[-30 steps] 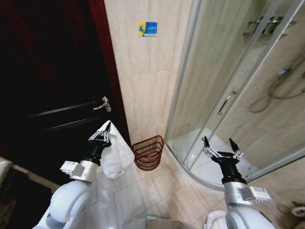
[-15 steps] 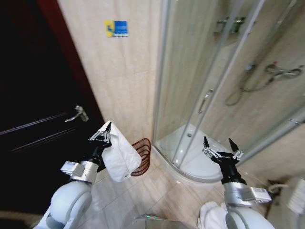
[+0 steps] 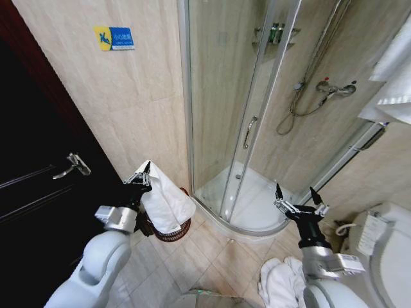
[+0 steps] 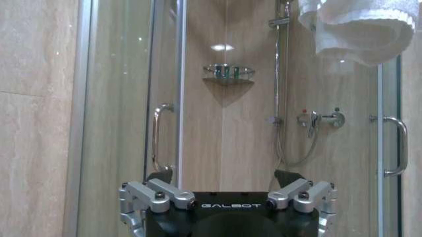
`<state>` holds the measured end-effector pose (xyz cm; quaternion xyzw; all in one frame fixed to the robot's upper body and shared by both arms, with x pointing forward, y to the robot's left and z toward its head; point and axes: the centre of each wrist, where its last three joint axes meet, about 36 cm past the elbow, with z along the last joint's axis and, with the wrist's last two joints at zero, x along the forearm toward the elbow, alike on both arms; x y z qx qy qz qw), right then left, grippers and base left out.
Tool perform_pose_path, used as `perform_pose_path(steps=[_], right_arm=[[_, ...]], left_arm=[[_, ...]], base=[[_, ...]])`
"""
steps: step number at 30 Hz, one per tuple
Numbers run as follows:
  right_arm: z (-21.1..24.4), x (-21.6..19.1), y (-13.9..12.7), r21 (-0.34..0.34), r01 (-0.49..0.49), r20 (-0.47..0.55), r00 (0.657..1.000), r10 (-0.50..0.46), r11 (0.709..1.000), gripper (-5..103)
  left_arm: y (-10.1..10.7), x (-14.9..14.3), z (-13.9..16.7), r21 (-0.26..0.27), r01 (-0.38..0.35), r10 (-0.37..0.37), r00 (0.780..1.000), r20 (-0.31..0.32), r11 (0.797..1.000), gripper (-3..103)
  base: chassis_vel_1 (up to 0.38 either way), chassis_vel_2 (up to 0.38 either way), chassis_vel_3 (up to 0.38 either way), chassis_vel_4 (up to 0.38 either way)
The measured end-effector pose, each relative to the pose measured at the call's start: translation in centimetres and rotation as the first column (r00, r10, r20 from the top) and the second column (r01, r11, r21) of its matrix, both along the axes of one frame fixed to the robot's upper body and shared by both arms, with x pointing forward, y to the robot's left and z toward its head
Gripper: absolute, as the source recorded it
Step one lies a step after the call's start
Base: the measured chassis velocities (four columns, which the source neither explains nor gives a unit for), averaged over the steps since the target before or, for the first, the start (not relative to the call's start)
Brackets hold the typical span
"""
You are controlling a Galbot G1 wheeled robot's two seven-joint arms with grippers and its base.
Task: Discard the used towel into the hamper.
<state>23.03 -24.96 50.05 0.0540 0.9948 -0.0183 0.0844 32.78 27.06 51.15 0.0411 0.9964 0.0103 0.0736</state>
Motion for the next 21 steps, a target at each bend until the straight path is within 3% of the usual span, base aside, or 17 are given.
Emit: perform_pose_path(steps=[11,21], right_arm=[[-0.3,0.8,-0.1,-0.023,0.009,0.003,1.000,-0.009,1.000,100],[-0.7,1.2,-0.4,-0.034,0.015,-0.003,1.000,-0.015,0.999,100]], left_arm=[[1.2,5.7,-2.1,0.020,0.010,-0.009,0.998,-0.068,1.000,2],[1.1,9.0,-2.2,0.041,0.025,-0.022,0.998,-0.063,0.999,2]], base=[[0.000,0.000,0.000,0.000],[0.000,0.000,0.000,0.000]])
